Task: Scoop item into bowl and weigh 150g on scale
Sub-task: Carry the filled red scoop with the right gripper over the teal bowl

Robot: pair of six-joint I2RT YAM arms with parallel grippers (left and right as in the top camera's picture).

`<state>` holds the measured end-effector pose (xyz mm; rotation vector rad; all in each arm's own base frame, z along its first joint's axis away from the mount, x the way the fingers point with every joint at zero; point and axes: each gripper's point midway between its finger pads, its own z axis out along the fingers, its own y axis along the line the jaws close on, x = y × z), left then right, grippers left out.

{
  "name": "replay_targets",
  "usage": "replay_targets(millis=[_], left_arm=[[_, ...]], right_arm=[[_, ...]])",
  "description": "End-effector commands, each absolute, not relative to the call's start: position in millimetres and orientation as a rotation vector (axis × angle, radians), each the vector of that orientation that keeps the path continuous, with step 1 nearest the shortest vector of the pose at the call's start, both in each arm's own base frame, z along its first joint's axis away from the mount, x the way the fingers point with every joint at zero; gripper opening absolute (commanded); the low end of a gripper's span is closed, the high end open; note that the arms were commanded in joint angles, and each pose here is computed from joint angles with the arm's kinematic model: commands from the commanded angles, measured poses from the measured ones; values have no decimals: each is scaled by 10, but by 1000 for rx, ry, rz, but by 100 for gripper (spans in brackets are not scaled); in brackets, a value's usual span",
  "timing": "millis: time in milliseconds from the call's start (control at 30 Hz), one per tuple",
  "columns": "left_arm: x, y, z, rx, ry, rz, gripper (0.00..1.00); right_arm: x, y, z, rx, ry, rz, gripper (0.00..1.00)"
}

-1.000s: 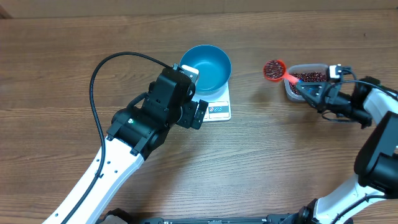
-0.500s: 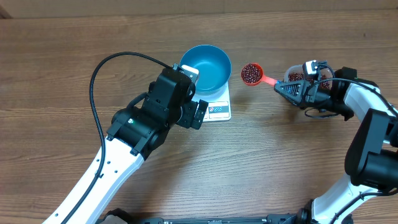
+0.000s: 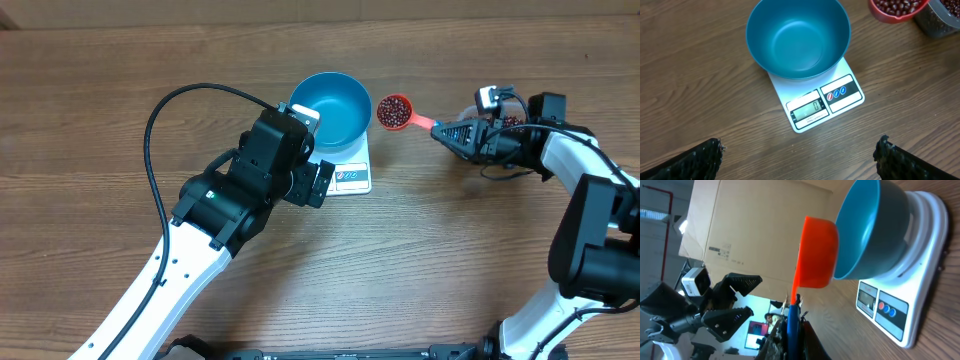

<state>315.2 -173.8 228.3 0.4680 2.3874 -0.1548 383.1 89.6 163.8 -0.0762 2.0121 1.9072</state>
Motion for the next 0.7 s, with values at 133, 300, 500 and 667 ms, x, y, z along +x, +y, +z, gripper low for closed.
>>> replay_targets(millis=[133, 300, 500, 667], left_arm=[[3176, -1712, 2388, 454, 2361, -152, 99], [3175, -1712, 2390, 454, 2360, -152, 99], [3175, -1712, 2390, 454, 2360, -152, 100], [3176, -1712, 2388, 455, 2361, -151, 100]], right_arm=[[3867, 1071, 1704, -81, 2024, 1999, 4], [3931, 1149, 1630, -67, 2090, 1956, 4], [4011, 1291, 1589, -81, 2140, 1912, 4], [4051, 1393, 1598, -123, 2144, 1888, 4]])
